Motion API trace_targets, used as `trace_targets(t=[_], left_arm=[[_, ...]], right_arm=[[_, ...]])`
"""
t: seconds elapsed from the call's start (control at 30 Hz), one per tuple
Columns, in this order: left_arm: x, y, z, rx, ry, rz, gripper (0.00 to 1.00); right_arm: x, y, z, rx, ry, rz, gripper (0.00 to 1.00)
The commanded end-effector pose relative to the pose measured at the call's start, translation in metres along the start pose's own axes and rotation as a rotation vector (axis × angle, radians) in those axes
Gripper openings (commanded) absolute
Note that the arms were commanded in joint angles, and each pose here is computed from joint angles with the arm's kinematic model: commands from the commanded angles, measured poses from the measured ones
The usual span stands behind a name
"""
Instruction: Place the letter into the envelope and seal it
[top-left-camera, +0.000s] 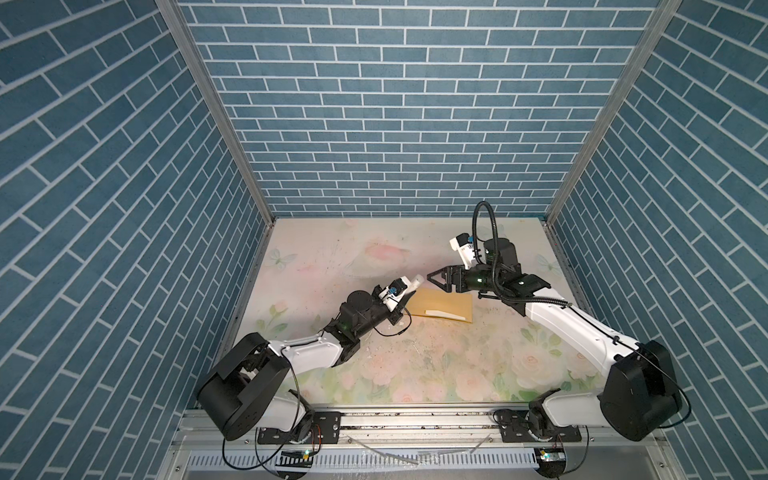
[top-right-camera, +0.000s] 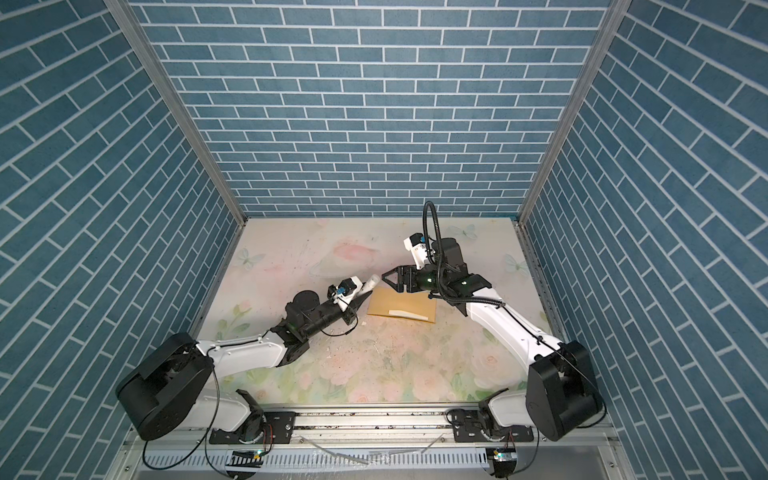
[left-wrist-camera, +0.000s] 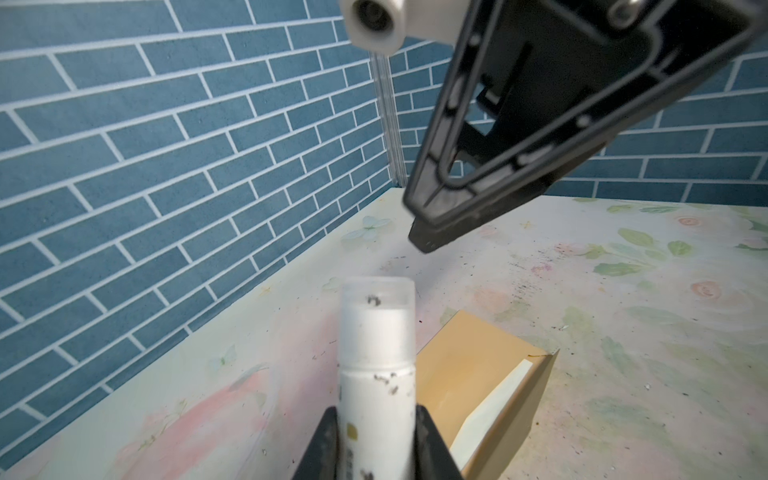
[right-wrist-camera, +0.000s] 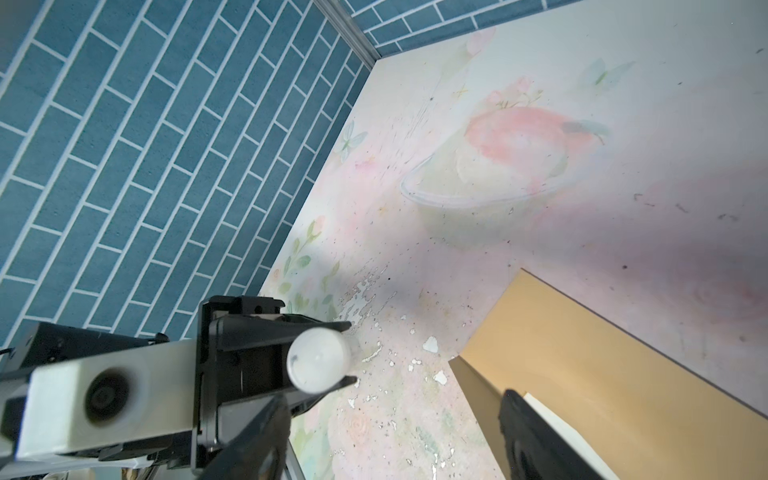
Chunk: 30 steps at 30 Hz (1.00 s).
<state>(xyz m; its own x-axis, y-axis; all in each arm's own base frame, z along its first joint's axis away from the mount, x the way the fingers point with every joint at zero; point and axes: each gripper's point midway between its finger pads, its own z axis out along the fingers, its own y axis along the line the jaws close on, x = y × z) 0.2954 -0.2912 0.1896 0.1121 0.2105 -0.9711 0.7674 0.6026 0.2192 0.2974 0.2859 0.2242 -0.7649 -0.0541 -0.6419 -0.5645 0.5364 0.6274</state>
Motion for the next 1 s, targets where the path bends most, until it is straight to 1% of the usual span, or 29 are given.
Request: trace_targets(t=[0.0, 0.1, 0.33, 0.43, 0.53, 0.67, 0.7, 0.83, 0.97], left_arm=[[-0.013, -0.008, -0.001, 0.025, -0.066, 0.048, 0.0], [-0.011, -0.009, -0.001, 0.025, -0.06, 0.051, 0.0], [-0.012, -0.008, 0.0, 0.02, -0.062, 0.057, 0.0], [-0.007, -0.009, 0.0, 0.024, -0.054, 0.055, 0.0], [-0.005, -0.01, 0.0, 0.021, -0.051, 0.054, 0.0], [-0.002, -0.008, 0.001, 0.012, -0.04, 0.054, 0.0], [-0.001, -0.008, 0.001, 0.013, -0.034, 0.055, 0.0], [0.003, -0.01, 0.004, 0.02, -0.026, 0.058, 0.0], [0.005, -0.013, 0.004, 0.033, -0.024, 0.054, 0.0]], right_arm=[[-0.017, 0.028, 0.002, -0.073, -0.015, -0.04, 0.77], [-0.016, 0.033, 0.006, -0.084, -0.008, -0.051, 0.73], [-0.012, 0.036, 0.021, -0.111, 0.032, -0.046, 0.62], [-0.009, 0.036, 0.026, -0.118, 0.049, -0.041, 0.53], [-0.007, 0.036, 0.029, -0.123, 0.059, -0.036, 0.41], [-0.004, 0.038, 0.03, -0.135, 0.068, -0.034, 0.22], [-0.003, 0.038, 0.03, -0.136, 0.071, -0.033, 0.19], [-0.005, 0.038, 0.028, -0.131, 0.062, -0.041, 0.1], [-0.009, 0.038, 0.024, -0.114, 0.05, -0.063, 0.07]])
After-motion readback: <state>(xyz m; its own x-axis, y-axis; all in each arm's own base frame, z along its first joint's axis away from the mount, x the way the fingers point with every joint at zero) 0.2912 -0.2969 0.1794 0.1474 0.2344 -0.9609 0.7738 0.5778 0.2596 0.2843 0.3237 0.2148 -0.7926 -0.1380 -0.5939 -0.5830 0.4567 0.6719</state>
